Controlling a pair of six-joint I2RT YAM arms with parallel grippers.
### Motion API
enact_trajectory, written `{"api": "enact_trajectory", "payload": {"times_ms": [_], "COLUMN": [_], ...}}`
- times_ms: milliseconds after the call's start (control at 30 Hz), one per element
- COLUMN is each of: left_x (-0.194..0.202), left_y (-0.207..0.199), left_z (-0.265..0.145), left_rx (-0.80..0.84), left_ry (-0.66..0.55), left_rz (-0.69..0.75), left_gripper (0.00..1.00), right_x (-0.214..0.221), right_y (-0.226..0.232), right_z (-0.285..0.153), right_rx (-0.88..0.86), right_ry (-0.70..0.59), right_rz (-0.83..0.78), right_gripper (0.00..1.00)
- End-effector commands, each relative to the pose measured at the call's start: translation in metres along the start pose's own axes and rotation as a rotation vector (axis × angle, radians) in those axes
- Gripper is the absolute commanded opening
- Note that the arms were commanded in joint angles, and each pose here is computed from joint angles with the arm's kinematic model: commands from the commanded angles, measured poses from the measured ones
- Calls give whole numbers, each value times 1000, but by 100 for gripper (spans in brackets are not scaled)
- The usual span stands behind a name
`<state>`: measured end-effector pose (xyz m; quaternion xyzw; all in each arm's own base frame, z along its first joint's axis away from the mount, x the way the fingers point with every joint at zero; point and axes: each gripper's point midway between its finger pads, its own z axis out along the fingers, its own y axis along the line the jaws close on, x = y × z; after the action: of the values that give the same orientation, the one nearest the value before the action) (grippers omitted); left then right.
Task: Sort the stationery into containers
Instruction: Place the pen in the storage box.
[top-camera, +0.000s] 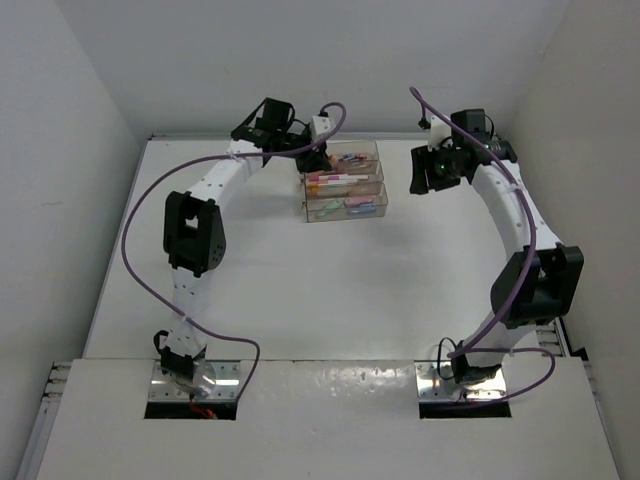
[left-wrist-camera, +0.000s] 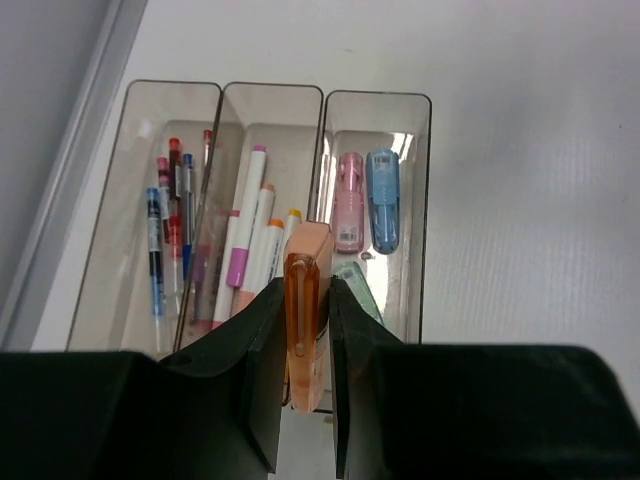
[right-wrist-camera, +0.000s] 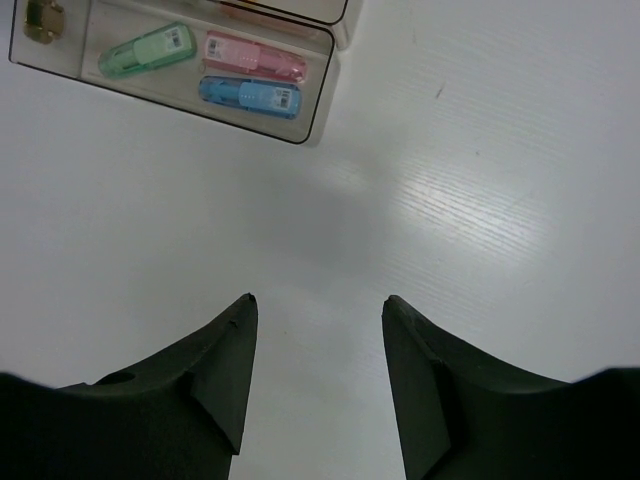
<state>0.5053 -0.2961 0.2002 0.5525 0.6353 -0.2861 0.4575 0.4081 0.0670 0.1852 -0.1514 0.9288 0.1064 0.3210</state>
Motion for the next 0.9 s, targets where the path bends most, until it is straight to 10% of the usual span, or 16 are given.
{"api": "enact_trajectory", "payload": {"times_ms": [0, 300, 533, 867], "left_x": [3, 36, 24, 21], "left_y": [-7, -32, -19, -9], "left_z": [15, 48, 36, -135], "left_rx": [30, 92, 9, -184], "left_ry": [-20, 44, 77, 108], "left_rz": [23, -33, -62, -263], "left_gripper": [0, 6, 55, 57], "right_x": [-10, -9, -14, -29], "right_y": [5, 6, 6, 13], "right_z": [-15, -11, -6, 15], "right_rx": [-4, -6, -10, -74], "right_ry": [-46, -42, -45, -76], "right_rz": [6, 50, 57, 82], "right_gripper": [52, 53, 57, 57]}}
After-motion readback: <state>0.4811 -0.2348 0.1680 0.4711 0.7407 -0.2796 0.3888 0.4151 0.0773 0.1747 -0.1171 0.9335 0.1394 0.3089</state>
